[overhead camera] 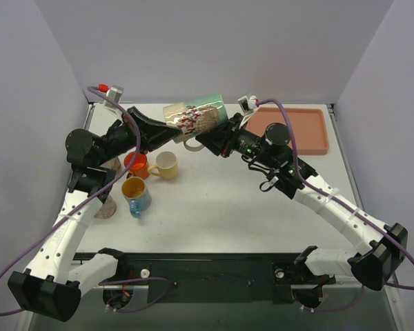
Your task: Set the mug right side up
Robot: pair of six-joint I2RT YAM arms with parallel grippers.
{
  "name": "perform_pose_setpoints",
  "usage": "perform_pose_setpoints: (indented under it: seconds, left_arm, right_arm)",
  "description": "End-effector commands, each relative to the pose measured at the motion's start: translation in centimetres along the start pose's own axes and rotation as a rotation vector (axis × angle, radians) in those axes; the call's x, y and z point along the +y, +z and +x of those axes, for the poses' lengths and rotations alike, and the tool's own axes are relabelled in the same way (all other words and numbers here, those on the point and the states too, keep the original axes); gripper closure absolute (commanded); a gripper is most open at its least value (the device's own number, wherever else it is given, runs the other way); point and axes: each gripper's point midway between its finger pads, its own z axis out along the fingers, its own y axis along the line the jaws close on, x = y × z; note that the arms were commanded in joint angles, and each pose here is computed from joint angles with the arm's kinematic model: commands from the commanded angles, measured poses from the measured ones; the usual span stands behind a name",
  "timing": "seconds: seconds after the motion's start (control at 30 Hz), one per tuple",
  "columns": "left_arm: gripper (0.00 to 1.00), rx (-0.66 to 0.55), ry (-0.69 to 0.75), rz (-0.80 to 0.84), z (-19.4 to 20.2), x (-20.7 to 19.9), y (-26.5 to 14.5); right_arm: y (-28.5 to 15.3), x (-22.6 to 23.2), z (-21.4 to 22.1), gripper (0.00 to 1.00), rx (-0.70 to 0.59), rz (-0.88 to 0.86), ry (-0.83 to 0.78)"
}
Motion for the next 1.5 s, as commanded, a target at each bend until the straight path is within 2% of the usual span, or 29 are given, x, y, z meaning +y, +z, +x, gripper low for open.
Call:
perform_pose_setpoints:
  seconds: [0.0,0.07,0.1,0.13,0.17,0.2,0.3,0.4,0.5,0.57,0.67,0.77,0.83,1.07,1.23,1.33,1.47]
  left_arm:
    - [1.00,-0.072,0.082,-0.052,-2.0,-0.2,-0.2]
    - [1.00,-0.064,0.066,-0.126,-1.6,1.4,-0.6]
    - [1.00,-0.064,0.090,-0.176,-1.5,2.5,-0.7]
    - [1.00,-0.032,0.074,-0.242,-0.7,3.7,-1.2]
    - [1.00,-0.023,0.114,-0.321,-0.5,5.4,-1.6]
    - [1.00,0.041,0.069,-0.429,1.0,7.3,-2.5]
    - [1.00,0.215,0.115,-0.689,5.0,11.5,-5.2]
    - [1.00,0.318,0.143,-0.809,7.6,12.8,-6.5]
    - [1.00,0.381,-0.018,-0.953,11.6,14.9,-7.9]
    - [1.00,0.414,-0.070,-0.964,13.2,15.4,-7.4]
    - [1.00,0.488,-0.081,-1.039,14.7,16.3,-7.4]
    - [1.00,0.635,-0.095,-1.139,17.0,16.9,-9.1]
    - [1.00,0.692,-0.047,-1.174,18.1,17.4,-9.5]
    - [1.00,0.779,0.108,-1.208,20.5,18.6,-7.9]
    - [1.00,0.794,0.202,-1.284,19.7,20.4,-8.3]
    - [1.00,0.817,0.264,-1.269,19.1,20.3,-8.1]
    - [1.00,0.915,0.239,-1.239,21.4,20.1,-9.2]
  right_arm:
    - [0.4,3.5,-2.9,1.00,-0.114,-0.152,-0.031]
    - [0.6,1.6,-0.9,0.97,-0.055,-0.080,-0.026]
    - [0.3,0.4,0.5,0.79,-0.005,-0.033,-0.026]
    - [-0.1,-0.5,0.7,0.67,0.006,0.010,-0.029]
    - [-0.7,-1.8,2.0,0.41,0.057,0.063,-0.032]
    - [-1.5,-2.5,2.3,0.10,0.071,0.106,-0.035]
    - [-5.1,-7.1,3.9,0.09,0.147,0.336,-0.082]
    - [-9.7,-10.0,3.5,0.08,0.154,0.526,-0.149]
    - [-13.7,-13.3,3.0,0.07,0.145,0.728,-0.171]
    - [-15.0,-13.7,2.3,0.07,0.128,0.780,-0.208]
    - [-15.9,-13.8,1.9,0.07,0.134,0.814,-0.222]
    - [-16.0,-13.3,2.0,0.07,0.158,0.799,-0.221]
    - [-16.4,-13.4,2.6,0.07,0.183,0.804,-0.223]
    - [-18.1,-13.5,3.9,0.07,0.154,0.837,-0.186]
    - [-19.6,-13.7,4.6,0.07,0.138,0.863,-0.197]
    - [-20.2,-14.0,4.9,0.07,0.146,0.884,-0.208]
    - [-20.4,-14.1,5.1,0.07,0.150,0.889,-0.218]
